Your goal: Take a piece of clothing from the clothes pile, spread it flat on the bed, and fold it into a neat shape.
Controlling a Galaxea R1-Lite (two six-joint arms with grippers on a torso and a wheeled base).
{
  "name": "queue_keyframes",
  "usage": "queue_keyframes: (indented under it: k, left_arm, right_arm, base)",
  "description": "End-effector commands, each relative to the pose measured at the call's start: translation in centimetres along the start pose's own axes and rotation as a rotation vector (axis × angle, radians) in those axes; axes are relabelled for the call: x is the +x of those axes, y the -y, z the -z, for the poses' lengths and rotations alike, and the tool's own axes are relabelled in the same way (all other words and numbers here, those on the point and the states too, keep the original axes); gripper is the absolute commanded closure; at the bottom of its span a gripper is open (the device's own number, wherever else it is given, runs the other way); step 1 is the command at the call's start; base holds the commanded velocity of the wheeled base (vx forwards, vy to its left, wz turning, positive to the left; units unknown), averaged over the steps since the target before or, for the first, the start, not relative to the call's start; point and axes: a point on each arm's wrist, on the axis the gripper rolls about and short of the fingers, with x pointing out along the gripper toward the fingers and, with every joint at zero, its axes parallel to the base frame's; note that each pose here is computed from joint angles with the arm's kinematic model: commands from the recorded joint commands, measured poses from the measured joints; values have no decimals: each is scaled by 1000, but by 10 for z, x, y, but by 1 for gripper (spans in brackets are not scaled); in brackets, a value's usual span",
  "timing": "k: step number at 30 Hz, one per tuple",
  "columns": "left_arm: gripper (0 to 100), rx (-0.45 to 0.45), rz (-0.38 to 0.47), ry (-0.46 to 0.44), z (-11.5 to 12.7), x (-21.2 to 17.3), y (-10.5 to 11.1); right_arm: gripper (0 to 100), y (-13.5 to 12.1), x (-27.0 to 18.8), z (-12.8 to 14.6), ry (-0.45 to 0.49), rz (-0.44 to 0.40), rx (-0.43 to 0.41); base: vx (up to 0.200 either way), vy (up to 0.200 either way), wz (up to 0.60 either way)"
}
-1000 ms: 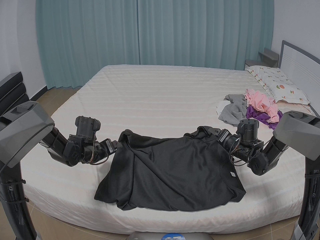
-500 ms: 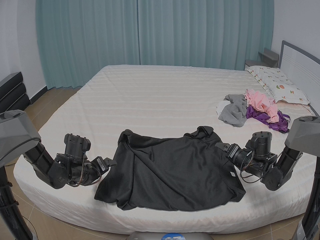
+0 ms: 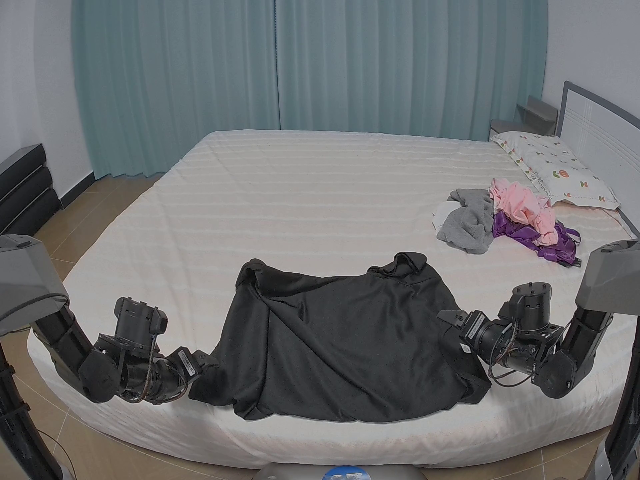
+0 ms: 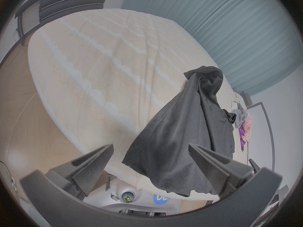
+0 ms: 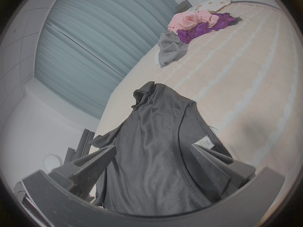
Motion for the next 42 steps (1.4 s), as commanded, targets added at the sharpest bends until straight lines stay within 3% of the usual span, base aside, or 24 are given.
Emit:
queue_keyframes:
  k: [1, 22, 23, 33, 42]
  left_arm:
    - [0, -8, -28, -23, 4, 4, -6]
    - [0, -48, -21, -25, 9, 26, -13]
    - [100, -49, -19, -24, 9, 26, -13]
    - [100, -41, -23, -3, 8, 23, -12]
    - [100, 19, -72, 130, 2, 3, -11]
  right_arm:
    - [0, 2, -2, 4, -16, 8, 6]
    - [0, 5, -3, 12, -43, 21, 2]
    - [0, 5, -3, 12, -44, 23, 2]
    - [0, 4, -4, 11, -40, 20, 3]
    - [0, 6, -4, 9, -32, 26, 4]
  base:
    - [0, 0, 0]
    - [0, 0, 0]
    - [0, 0, 0]
    - [0, 0, 0]
    - [0, 0, 0]
